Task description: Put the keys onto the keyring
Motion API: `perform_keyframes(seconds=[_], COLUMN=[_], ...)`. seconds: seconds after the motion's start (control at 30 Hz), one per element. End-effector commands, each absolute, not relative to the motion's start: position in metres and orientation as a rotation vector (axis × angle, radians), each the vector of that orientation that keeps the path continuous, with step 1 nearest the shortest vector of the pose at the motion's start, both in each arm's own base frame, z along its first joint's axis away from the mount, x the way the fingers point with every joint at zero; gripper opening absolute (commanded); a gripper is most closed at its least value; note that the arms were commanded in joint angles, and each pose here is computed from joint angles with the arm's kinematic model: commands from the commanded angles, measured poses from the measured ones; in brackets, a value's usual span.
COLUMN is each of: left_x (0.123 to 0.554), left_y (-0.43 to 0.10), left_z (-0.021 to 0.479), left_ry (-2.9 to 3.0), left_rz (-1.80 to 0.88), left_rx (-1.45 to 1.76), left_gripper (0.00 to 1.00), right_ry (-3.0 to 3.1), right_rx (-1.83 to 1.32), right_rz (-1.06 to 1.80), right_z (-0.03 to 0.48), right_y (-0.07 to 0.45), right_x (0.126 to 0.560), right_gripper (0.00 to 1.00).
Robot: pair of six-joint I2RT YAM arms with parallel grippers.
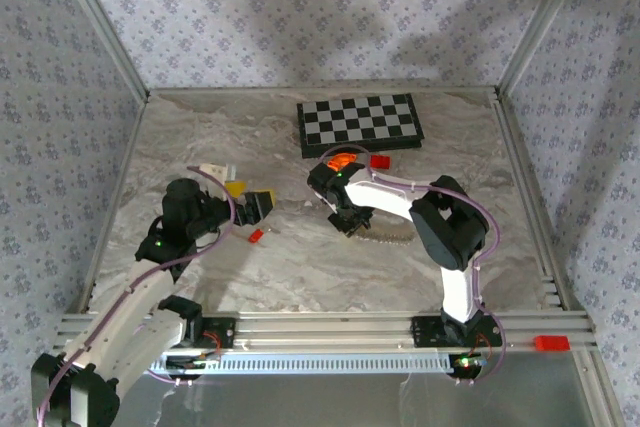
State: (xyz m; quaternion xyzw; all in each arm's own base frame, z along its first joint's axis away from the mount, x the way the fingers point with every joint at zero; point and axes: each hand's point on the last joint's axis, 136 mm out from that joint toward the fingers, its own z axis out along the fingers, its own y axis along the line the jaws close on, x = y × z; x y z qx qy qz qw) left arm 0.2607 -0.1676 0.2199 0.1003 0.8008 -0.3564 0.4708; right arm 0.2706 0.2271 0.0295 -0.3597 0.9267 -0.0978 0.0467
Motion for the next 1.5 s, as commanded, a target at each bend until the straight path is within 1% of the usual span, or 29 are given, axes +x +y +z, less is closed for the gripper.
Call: perform_keyframes(seconds=[0.0,0.5,1.03,1.27,1.47], left_x=[0.258,0.258,0.258,0.258,0.259], left_y=[-0.168,-0.168,-0.168,-0.168,-0.168], left_z=[0.229,0.229,0.229,0.232,0.234], left_ry=[1.927,1.924,1.927,1.919,1.914], left_rz=[-0.871,-0.872,-0.871,-0.872,-0.871], left_rx=[0.265,0.261,0.262,0.265,0.266], left_gripper=[1.00,1.00,1.00,1.00,1.00], right_ry=[2.839,2.798,2.740,2.733,2.735], right_rx=[-1.127,-1.176,-1.196,-1.198,-1.211], right_rz=[-0.366,-0.408,-0.427,-0.456,-0.471], right_z=[0.023,0.021,0.027,0.026,0.023], right_y=[0.221,0.226,0.236,0.234,0.233], right_x=[0.266,0.269,0.278,0.280,0.281], right_gripper=[0.37,0.37,0.31,0.27,0.27])
